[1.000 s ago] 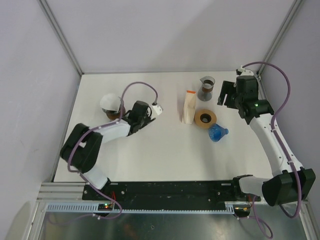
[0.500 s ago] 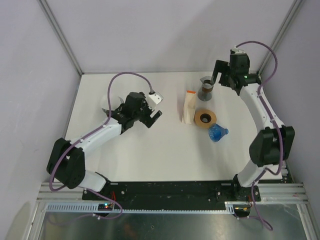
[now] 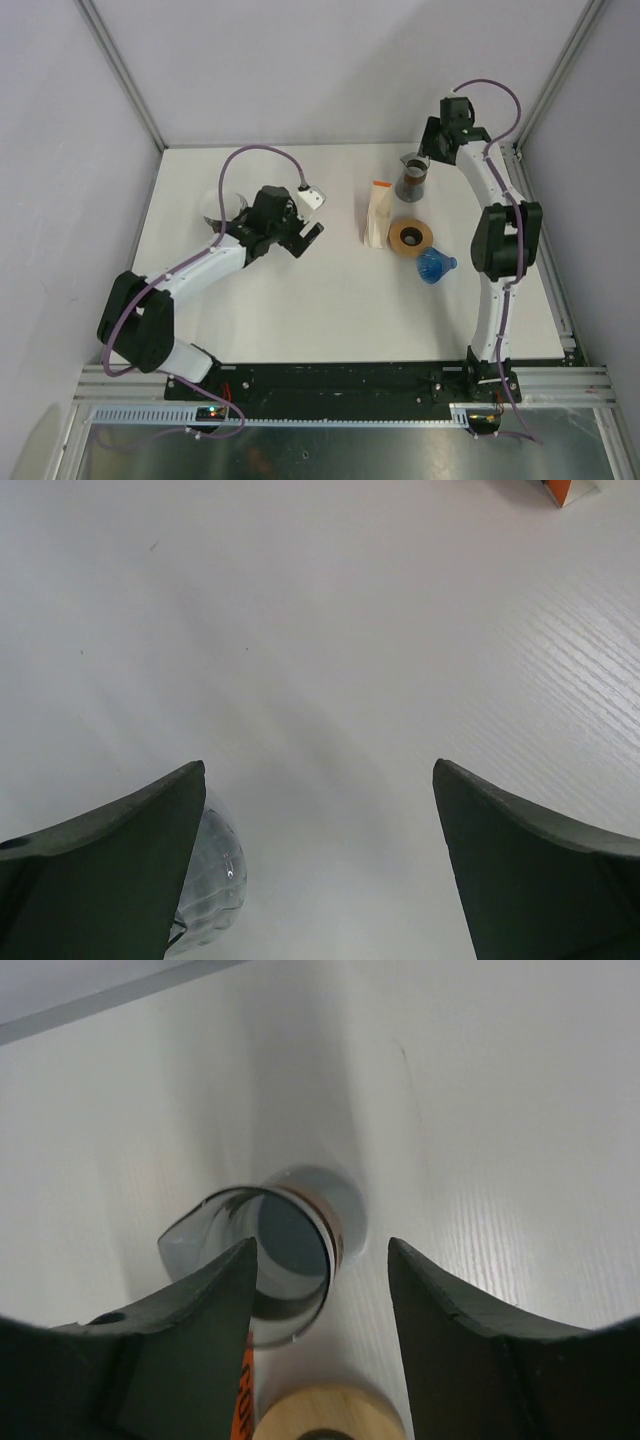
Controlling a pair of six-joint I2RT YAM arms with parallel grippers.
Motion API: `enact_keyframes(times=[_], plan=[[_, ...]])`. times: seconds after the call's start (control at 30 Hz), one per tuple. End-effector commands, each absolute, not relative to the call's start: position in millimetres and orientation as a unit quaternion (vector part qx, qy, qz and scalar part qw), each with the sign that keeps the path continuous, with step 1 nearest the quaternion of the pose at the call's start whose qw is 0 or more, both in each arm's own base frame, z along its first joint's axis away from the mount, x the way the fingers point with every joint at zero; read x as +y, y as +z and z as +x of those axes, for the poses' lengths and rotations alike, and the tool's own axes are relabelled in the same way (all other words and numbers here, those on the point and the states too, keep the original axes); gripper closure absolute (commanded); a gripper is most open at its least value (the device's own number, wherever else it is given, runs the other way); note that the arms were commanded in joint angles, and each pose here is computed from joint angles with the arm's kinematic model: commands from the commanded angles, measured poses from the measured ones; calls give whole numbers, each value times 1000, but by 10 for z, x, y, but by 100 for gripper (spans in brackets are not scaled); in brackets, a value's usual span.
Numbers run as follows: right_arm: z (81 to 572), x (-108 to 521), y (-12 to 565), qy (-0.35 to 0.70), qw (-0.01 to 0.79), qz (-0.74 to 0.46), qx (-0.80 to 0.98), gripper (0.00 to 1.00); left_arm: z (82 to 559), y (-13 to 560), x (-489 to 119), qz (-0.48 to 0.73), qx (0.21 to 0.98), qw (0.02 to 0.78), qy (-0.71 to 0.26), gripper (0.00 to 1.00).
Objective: Place the coffee filter in the dripper
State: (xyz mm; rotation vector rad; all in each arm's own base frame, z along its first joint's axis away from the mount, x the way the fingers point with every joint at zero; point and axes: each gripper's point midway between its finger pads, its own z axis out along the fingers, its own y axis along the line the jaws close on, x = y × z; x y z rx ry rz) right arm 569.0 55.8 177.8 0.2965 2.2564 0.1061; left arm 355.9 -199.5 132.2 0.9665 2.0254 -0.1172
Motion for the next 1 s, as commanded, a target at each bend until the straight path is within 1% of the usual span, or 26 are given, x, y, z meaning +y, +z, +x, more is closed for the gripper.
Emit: enact_keyframes(times=[0.0, 0.07, 0.17, 0.23, 0.33, 0.37, 0.4, 0.47, 0.57, 0.7, 0.87, 0.97], plan=[[5830, 587, 1713, 37, 410, 125, 903, 42, 3647, 1419, -1996, 375, 813, 445, -36, 0], [5842, 595, 1591, 30, 401, 125, 907, 45, 3653, 1412, -1986, 374, 814, 444, -32, 0], [5837, 592, 1438, 23, 389, 124, 913, 53, 3656, 1409, -1987, 373, 814, 444, -32, 0], [5830, 591, 1360, 21, 381, 120, 916, 65, 3660, 1402, -1989, 373, 815, 443, -32, 0], [5826, 577, 1337, 15, 379, 117, 918, 89, 3662, 1403, -1987, 374, 815, 442, -31, 0], [5824, 568, 1353, 13, 381, 116, 917, 94, 3663, 1398, -1987, 374, 815, 442, -31, 0], [5822, 554, 1382, 11, 383, 116, 916, 97, 3663, 1394, -1985, 374, 815, 441, -30, 0], [5815, 502, 1466, 5, 390, 119, 913, 99, 3663, 1390, -1984, 375, 815, 441, -30, 0], [5791, 426, 1672, 1, 407, 122, 905, 100, 3656, 1378, -1977, 377, 815, 439, -29, 0], [5679, 379, 2153, -2, 442, 115, 890, 100, 3650, 1373, -1974, 378, 816, 437, -29, 0], [5340, 410, 2932, 3, 501, 96, 860, 100, 3644, 1363, -1958, 377, 817, 436, -25, 0], [5035, 575, 3198, 14, 519, 67, 852, 100, 3645, 1364, -1928, 375, 818, 436, -19, 0]])
